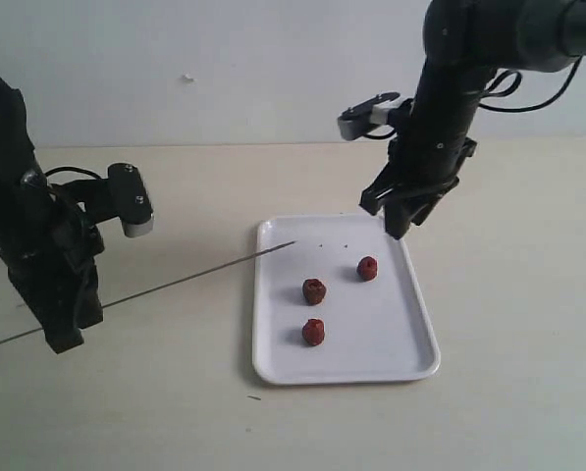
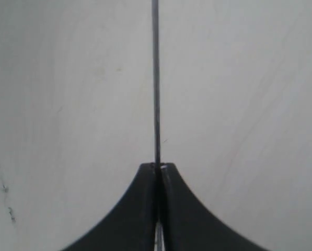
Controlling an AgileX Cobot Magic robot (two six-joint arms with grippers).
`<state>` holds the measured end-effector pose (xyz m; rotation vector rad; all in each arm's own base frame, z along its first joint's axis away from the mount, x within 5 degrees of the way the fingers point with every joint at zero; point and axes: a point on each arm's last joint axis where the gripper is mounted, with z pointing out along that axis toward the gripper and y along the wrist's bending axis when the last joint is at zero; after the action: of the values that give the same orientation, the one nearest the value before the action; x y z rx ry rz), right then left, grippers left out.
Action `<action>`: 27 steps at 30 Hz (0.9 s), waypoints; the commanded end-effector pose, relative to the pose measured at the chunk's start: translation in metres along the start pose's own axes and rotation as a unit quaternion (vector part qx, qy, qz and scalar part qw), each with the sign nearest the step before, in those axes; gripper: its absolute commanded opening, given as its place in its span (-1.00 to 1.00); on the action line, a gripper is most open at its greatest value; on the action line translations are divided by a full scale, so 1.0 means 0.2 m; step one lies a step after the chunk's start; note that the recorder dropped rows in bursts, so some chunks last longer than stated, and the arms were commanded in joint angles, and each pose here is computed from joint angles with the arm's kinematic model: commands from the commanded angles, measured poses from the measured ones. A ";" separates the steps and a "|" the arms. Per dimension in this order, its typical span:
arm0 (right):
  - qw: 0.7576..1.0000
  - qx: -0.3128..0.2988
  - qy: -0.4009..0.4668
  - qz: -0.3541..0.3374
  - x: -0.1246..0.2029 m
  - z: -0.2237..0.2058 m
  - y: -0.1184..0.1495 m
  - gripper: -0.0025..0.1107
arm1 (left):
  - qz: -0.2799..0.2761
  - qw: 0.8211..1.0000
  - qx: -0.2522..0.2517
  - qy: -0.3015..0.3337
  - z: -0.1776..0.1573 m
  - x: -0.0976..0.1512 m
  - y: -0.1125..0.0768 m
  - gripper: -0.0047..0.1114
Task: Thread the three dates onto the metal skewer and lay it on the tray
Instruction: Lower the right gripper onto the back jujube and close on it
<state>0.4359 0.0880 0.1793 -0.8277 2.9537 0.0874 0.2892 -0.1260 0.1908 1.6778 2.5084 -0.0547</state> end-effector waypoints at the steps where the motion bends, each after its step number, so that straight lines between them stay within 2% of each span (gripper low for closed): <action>1: 1.000 -0.006 0.002 -0.026 -0.06 0.05 0.09 0.02 | -0.007 1.000 0.005 0.011 0.00 0.03 0.01 -0.92; 7: 0.999 -0.004 -0.001 -0.042 -0.09 0.12 0.16 0.07 | -0.011 1.000 0.006 0.010 0.00 0.04 0.02 -0.92; 27: 0.999 -0.002 0.004 -0.044 -0.11 0.27 0.14 0.07 | -0.015 1.000 0.006 0.004 0.00 0.03 0.02 -0.92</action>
<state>0.4411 0.1269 0.1341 -0.9433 2.9259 0.0946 0.2908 -0.1185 0.1906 1.6633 2.5369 -0.0511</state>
